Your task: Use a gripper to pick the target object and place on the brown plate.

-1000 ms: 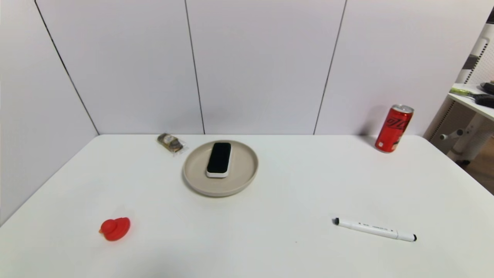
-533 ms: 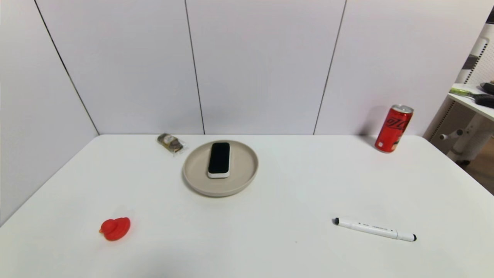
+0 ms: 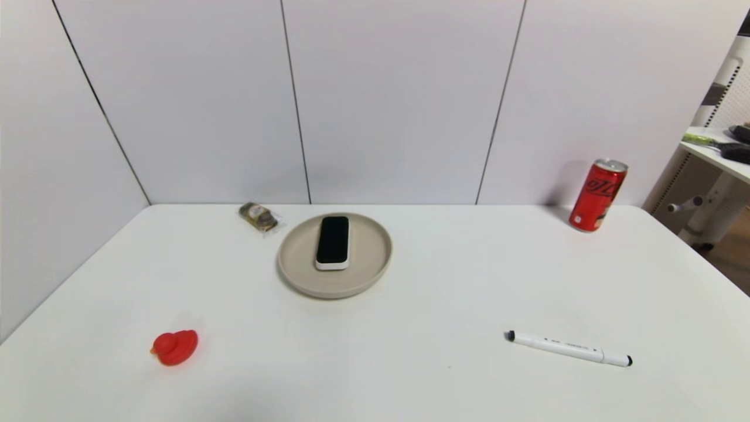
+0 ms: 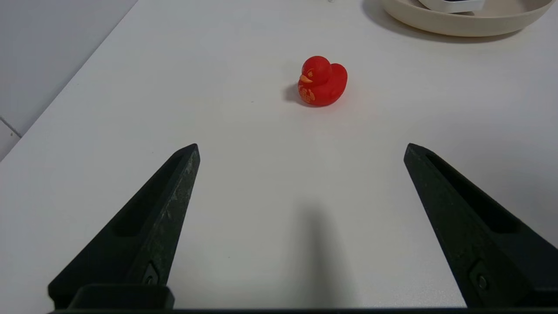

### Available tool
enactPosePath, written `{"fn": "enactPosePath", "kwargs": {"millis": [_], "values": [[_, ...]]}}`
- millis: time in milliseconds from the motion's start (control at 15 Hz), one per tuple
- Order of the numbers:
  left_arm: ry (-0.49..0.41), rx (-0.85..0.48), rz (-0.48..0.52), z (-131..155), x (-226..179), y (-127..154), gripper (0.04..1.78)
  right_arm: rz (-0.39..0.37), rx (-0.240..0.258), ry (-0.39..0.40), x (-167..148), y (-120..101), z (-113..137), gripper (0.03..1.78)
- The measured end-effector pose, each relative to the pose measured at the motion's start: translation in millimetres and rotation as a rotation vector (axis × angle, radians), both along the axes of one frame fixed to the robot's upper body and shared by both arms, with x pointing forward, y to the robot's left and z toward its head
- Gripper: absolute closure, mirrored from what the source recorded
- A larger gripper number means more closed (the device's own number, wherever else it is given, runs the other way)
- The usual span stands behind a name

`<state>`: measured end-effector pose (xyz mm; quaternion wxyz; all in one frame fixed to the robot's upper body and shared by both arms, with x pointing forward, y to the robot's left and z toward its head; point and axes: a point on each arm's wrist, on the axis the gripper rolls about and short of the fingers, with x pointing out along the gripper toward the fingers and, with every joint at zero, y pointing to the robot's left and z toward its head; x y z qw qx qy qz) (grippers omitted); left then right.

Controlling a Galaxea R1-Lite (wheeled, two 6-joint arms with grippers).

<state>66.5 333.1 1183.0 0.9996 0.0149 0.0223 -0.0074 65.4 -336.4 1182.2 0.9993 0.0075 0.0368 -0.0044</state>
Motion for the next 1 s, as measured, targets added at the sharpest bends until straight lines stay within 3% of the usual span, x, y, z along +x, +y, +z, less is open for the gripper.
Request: {"fn": "enactPosePath", "kwargs": {"millis": [1000], "values": [[0.0, 0.0, 0.0, 0.0, 0.0, 0.0, 0.13, -0.005, 0.003, -0.023, 0.8, -0.1, 1.0, 0.12]]}}
